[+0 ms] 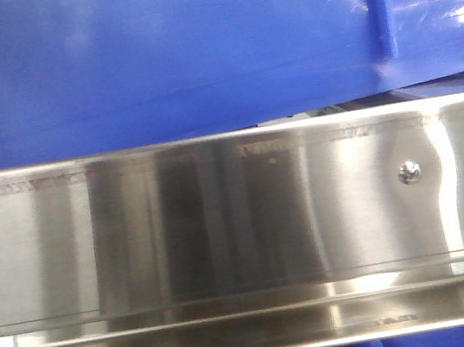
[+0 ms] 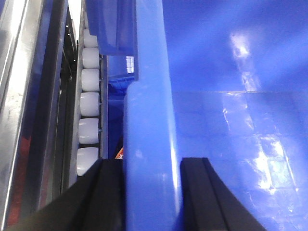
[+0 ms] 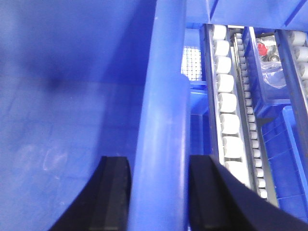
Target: Move blue bin to conveyor side
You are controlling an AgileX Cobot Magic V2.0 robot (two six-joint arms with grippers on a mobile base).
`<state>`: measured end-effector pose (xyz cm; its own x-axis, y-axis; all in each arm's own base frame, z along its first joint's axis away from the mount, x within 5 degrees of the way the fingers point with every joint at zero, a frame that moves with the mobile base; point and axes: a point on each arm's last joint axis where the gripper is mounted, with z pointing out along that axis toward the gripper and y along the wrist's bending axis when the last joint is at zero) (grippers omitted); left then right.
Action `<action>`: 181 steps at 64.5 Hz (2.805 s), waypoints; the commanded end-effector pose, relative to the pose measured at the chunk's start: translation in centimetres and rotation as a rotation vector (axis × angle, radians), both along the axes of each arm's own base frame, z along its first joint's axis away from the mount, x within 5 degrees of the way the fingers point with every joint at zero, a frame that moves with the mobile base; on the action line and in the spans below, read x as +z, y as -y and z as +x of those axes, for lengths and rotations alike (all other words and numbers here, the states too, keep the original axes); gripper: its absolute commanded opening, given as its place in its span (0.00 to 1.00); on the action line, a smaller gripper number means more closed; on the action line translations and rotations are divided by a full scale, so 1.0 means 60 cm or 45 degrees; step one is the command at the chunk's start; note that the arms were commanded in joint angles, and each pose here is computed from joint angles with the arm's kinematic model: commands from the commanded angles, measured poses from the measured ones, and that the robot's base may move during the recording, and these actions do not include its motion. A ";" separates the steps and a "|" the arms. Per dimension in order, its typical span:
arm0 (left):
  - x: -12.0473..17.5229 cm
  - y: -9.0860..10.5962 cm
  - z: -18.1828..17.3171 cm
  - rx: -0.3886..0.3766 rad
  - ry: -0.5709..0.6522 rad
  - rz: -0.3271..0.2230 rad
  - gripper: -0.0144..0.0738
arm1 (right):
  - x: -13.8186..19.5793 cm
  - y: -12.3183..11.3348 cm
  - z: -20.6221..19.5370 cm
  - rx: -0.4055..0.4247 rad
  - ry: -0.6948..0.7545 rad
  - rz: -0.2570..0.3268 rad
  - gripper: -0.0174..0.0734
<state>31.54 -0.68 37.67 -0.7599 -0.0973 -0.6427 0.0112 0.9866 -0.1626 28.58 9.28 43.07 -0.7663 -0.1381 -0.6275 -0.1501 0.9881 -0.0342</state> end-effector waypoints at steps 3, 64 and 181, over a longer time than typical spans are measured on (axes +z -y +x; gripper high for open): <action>0.011 0.005 -0.007 -0.011 -0.042 -0.029 0.15 | 0.009 0.003 -0.006 0.007 0.010 -0.010 0.11; 0.147 0.012 -0.129 0.087 0.177 -0.033 0.14 | 0.078 0.070 -0.105 0.001 0.201 0.113 0.09; 0.202 0.026 -0.261 0.108 0.305 -0.034 0.14 | 0.100 0.103 -0.240 -0.003 0.490 0.205 0.09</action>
<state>16.38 -2.63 48.53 -0.6651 -0.1764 -0.7257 -0.0354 0.9781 -0.2053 14.49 3.67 47.39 -0.5977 -0.0080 -0.8017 -0.1642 0.9800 0.1127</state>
